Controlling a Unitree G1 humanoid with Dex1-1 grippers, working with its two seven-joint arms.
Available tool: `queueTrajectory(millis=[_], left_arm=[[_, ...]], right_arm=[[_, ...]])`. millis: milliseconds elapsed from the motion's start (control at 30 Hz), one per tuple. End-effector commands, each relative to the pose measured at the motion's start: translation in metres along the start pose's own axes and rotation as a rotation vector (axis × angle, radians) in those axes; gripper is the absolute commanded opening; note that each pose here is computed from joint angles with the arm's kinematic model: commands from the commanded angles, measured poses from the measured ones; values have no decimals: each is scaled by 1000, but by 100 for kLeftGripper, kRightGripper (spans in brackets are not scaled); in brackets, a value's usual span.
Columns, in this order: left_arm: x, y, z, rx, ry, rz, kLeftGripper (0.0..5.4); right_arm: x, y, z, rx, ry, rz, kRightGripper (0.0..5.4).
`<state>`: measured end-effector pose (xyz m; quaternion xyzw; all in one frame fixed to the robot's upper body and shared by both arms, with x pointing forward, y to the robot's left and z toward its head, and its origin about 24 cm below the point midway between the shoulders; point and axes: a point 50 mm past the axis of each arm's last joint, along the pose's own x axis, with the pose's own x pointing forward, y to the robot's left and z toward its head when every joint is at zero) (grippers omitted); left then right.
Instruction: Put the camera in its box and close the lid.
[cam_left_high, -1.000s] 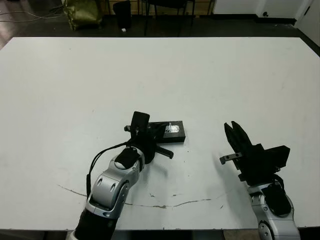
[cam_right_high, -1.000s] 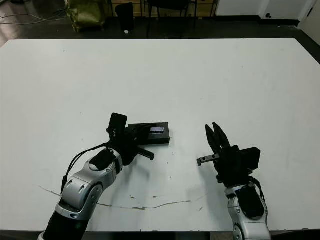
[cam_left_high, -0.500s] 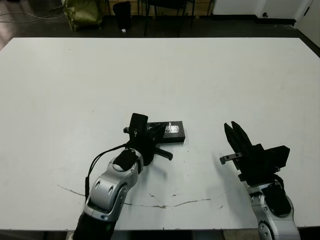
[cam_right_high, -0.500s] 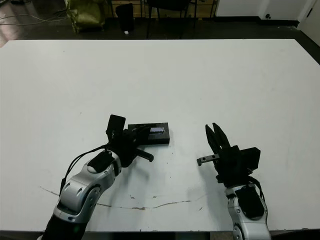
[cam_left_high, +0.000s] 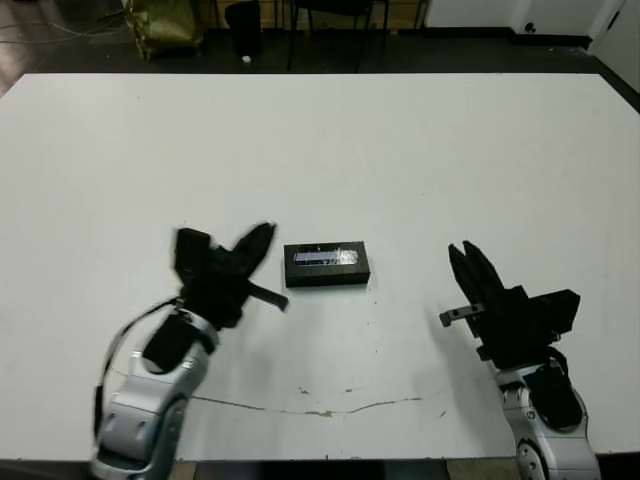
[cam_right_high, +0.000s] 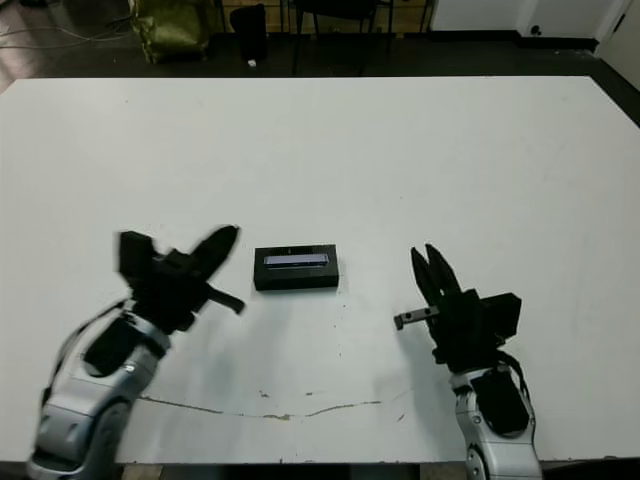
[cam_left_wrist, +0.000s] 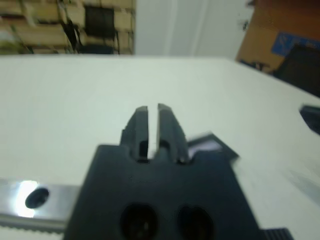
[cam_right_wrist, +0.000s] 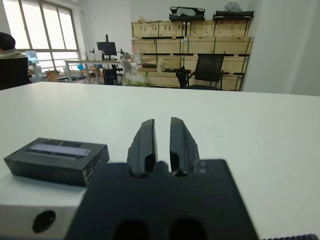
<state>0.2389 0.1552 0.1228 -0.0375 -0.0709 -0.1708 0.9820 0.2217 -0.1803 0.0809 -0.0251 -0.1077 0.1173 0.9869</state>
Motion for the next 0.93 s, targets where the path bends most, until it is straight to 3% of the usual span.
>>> queueTrajectory(millis=[33, 167, 467, 933], left_arm=[[-6, 20, 9, 15, -49, 66, 2], [-11, 34, 10, 35, -99, 152, 2], [-18, 52, -17, -43, -102, 292, 2], [-11, 55, -25, -120, -71, 328, 2]], right_arm=[[7, -5, 8, -41, 0, -25, 0], [17, -6, 18, -53, -7, -41, 0], [37, -9, 27, -68, -39, -82, 0], [38, -2, 16, -50, 9, -120, 0]])
